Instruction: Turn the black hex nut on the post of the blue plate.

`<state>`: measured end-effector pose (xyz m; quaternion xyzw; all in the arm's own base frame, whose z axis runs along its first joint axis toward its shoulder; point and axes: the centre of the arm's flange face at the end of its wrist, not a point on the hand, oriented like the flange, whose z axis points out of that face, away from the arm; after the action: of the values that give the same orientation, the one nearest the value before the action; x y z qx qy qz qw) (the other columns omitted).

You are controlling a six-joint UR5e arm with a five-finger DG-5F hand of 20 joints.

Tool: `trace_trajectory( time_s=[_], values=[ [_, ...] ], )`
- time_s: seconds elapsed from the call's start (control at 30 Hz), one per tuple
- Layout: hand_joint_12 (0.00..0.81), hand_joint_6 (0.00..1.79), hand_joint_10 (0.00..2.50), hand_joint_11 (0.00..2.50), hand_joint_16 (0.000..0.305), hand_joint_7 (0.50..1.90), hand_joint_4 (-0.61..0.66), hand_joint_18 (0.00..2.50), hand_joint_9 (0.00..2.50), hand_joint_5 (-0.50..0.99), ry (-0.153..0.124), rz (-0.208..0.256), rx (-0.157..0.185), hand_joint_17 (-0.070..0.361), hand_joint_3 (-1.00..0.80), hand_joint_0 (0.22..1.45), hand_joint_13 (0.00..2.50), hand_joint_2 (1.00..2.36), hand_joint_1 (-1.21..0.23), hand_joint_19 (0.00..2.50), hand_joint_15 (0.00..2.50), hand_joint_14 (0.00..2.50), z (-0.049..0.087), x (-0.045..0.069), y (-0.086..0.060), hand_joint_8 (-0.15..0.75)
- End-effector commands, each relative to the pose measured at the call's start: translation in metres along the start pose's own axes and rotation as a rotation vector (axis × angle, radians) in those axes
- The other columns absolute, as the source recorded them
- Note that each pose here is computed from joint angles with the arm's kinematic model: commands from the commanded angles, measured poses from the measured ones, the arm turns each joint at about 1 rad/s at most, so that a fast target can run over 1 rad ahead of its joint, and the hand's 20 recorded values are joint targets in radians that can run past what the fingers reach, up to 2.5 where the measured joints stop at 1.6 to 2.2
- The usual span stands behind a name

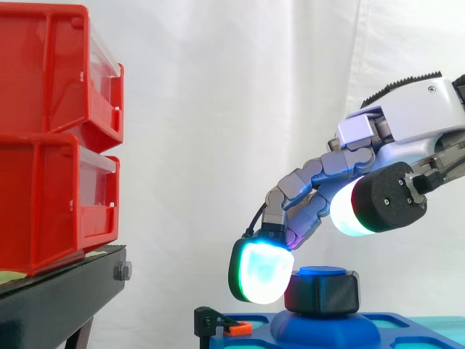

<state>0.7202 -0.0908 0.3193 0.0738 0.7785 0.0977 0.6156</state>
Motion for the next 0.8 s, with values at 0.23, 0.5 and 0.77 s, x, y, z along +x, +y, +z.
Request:
trace_trajectory(
  time_s=[0.23,0.5,0.77],
  values=[
    [0.217,0.50,0.00,0.00,0.017,0.83,0.28,0.01,0.46,-0.18,-0.002,-0.005,-0.004,0.037,-0.50,0.52,0.37,1.00,-0.32,0.29,0.06,0.00,-0.003,-0.003,-0.014,0.262],
    [0.217,0.50,0.00,0.00,0.016,0.84,0.28,0.01,0.46,-0.18,0.002,-0.013,-0.005,0.036,-0.50,0.53,0.37,1.00,-0.32,0.30,0.07,0.00,-0.006,-0.005,-0.024,0.262],
    [0.217,0.50,0.00,0.00,0.016,0.84,0.28,0.00,0.46,-0.17,0.002,-0.026,-0.011,0.036,-0.50,0.52,0.37,1.00,-0.32,0.29,0.07,0.00,-0.010,-0.008,-0.039,0.262]
  ],
)
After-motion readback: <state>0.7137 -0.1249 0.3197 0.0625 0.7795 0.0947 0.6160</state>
